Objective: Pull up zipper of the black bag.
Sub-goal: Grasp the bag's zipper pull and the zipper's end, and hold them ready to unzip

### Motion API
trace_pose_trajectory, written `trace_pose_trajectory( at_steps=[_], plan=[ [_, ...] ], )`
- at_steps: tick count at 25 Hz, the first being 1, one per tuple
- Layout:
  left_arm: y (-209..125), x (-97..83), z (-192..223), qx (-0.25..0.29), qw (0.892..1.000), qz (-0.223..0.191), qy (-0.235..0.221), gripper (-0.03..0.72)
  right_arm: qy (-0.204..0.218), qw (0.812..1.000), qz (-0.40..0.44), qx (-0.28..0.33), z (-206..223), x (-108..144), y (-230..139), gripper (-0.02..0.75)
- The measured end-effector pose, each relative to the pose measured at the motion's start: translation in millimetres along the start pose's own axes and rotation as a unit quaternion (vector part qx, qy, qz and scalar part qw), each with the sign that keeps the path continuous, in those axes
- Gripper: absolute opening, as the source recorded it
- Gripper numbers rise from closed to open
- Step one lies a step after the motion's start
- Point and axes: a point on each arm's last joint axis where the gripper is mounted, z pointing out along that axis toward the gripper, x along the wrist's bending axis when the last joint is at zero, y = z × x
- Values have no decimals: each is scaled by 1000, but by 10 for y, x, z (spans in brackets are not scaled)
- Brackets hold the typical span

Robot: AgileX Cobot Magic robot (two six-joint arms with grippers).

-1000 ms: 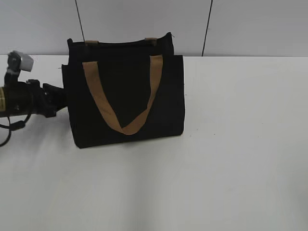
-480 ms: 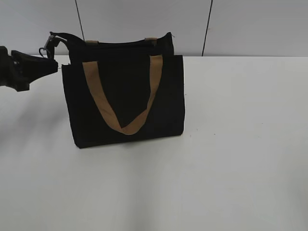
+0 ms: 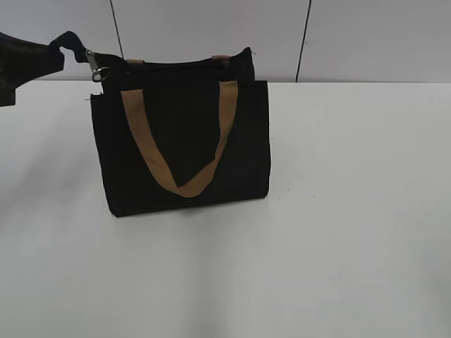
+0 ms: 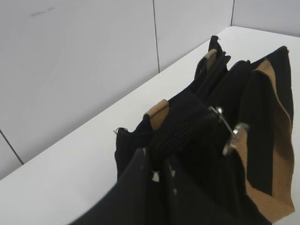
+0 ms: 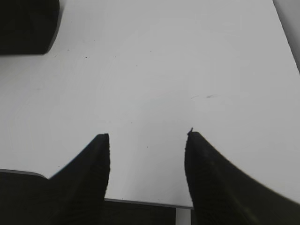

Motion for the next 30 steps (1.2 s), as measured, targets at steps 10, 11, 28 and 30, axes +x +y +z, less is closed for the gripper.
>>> trace_pose_trajectory(
  at_steps=[10,11,28,30],
  plan=[
    [-47,-2,-8,32,999,21,1,22,0,1000,0,0,0,0,0,396],
    [-47,-3,-8,32,999,21,1,22,0,1000,0,0,0,0,0,396],
    [119,-17,-48,-26,1000,0,8,21,3,1000,2,-1,0,6,1,396],
    [172,-33,-78,-31,999,8,11,21,11,1000,6,-2,-1,20,5,396]
  ],
)
